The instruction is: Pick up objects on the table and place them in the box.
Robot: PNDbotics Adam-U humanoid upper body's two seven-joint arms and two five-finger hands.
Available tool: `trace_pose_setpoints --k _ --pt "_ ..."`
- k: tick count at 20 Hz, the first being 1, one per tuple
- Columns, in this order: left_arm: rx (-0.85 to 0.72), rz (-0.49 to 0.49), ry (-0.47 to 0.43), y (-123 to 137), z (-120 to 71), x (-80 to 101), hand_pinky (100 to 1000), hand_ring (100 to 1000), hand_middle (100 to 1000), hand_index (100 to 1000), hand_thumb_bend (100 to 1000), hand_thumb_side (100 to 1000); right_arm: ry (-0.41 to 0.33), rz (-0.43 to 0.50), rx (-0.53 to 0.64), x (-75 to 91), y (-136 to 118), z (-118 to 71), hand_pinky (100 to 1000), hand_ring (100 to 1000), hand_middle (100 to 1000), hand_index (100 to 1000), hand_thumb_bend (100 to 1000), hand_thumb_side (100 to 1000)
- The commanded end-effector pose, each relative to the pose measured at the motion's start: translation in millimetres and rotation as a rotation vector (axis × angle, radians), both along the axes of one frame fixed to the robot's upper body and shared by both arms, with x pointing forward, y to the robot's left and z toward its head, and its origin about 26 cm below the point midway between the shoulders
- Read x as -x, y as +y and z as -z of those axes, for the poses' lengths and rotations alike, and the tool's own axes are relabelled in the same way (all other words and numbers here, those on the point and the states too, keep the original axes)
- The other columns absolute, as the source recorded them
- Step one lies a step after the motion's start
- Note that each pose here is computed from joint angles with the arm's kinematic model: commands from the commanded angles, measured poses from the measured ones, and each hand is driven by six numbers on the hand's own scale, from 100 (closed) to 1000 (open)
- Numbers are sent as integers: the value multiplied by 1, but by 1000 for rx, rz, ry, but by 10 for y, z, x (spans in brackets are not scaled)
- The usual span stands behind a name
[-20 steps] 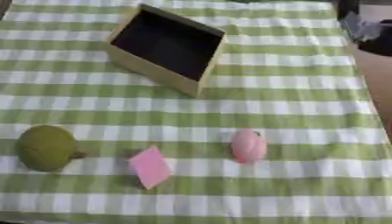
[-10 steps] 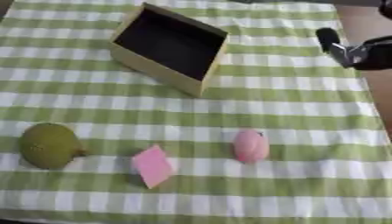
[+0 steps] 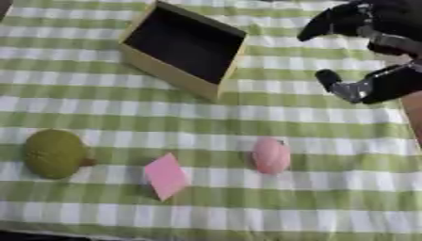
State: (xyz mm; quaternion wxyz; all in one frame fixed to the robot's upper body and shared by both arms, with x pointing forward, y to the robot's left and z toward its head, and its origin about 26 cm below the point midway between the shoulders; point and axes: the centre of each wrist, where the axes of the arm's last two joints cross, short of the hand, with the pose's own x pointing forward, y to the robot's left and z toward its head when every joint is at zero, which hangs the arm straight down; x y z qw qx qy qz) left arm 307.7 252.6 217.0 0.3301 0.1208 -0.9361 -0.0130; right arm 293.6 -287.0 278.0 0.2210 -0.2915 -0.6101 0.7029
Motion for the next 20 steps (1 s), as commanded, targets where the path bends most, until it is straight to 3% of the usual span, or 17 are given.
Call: trace_pose_setpoints --k 1,11,20 --pt "-27 10 -27 11 -87 28 798 774 732 813 348 683 22 -2 69 37 16 -62 892 872 832 902 100 613" --pt "-28 26 -19 -13 -79 27 798 775 731 813 345 686 173 -24 119 15 174 98 898 884 839 915 100 638" --pt "-24 29 -11 -19 -65 28 798 774 729 812 342 687 288 -40 145 5 287 219 908 900 846 917 100 495"
